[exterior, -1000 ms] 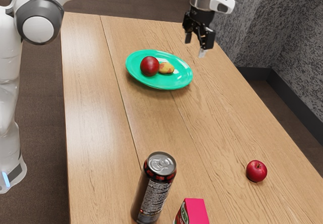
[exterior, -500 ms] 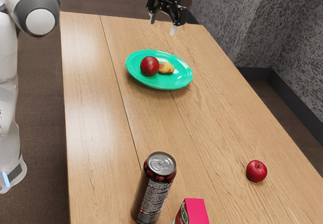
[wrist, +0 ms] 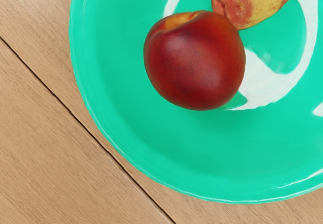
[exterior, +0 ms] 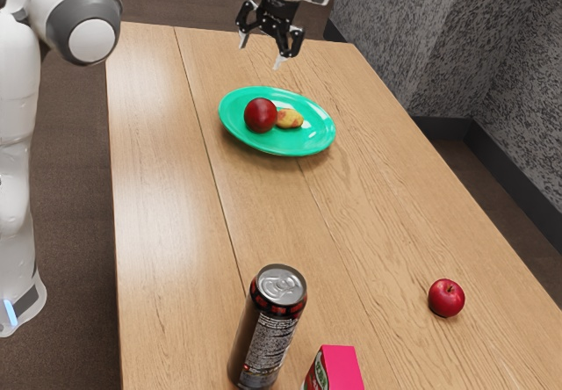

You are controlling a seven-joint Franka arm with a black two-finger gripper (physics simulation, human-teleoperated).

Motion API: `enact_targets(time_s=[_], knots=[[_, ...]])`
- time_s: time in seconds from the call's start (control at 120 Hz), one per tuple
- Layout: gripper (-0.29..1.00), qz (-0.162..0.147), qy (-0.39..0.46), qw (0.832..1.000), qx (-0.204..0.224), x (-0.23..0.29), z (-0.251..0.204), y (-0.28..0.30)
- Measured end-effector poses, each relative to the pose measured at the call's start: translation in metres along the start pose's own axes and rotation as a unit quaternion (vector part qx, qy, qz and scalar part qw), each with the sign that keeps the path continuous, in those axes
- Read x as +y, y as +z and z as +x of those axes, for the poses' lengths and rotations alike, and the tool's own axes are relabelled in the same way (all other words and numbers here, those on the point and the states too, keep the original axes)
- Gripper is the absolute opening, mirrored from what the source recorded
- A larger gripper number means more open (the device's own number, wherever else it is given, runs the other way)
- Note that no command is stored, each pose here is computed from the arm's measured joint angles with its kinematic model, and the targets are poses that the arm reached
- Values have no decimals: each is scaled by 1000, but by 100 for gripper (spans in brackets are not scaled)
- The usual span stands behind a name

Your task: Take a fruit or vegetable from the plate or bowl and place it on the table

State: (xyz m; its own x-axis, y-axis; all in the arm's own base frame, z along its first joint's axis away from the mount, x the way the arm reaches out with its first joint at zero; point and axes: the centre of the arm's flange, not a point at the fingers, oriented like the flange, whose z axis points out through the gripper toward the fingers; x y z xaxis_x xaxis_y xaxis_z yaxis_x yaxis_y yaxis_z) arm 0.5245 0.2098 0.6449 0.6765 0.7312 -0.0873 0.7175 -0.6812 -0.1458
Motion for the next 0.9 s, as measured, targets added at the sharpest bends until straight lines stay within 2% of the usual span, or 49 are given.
enact_targets(time_s=[0.133, 0.333, 0.633, 0.9], knots=[[70, -25, 17, 1000, 5, -9, 38, 37], [70, -34, 78, 995, 45, -4, 69, 55], [70, -30, 184, 978, 96, 16, 93, 69], [70, -22, 264, 958, 112, 35, 115, 99]])
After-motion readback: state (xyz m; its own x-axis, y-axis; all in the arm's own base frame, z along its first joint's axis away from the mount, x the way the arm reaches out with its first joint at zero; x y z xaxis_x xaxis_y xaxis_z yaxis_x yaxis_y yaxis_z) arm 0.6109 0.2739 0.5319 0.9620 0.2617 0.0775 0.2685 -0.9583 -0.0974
